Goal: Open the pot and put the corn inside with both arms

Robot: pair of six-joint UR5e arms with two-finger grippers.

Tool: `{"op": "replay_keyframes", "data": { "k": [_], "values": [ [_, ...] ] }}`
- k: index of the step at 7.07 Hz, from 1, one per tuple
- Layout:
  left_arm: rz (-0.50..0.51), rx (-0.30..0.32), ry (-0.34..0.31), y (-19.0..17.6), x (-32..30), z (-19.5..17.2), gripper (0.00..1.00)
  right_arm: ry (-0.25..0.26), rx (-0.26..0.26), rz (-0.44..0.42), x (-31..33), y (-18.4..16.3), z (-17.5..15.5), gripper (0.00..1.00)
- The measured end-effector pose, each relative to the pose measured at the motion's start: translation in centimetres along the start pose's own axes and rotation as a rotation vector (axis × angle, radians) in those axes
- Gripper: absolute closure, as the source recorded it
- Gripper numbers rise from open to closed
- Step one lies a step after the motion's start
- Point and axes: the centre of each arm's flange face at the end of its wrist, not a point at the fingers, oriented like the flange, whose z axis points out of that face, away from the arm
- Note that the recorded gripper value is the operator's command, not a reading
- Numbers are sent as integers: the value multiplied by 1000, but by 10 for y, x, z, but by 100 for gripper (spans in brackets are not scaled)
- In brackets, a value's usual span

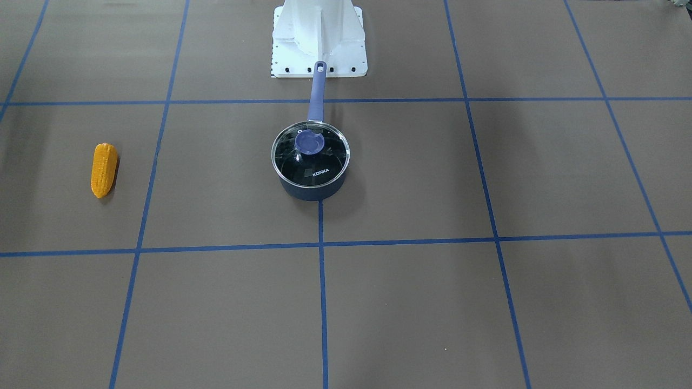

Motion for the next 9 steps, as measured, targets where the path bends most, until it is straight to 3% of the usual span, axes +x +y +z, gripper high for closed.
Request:
{"op": "replay_keyframes", "data": {
  "k": [4,7,9],
  "values": [
    [10,11,3,-3,6,-5,1,-3,4,-23,-6,-1,-2,0],
    [45,36,29,-7,35,-18,1,-20,20,-126,-61,-9,-9,0],
    [3,2,82,-15,101,-4,1,-37,16,-202,-101,-4,-8,0]
  ]
}}
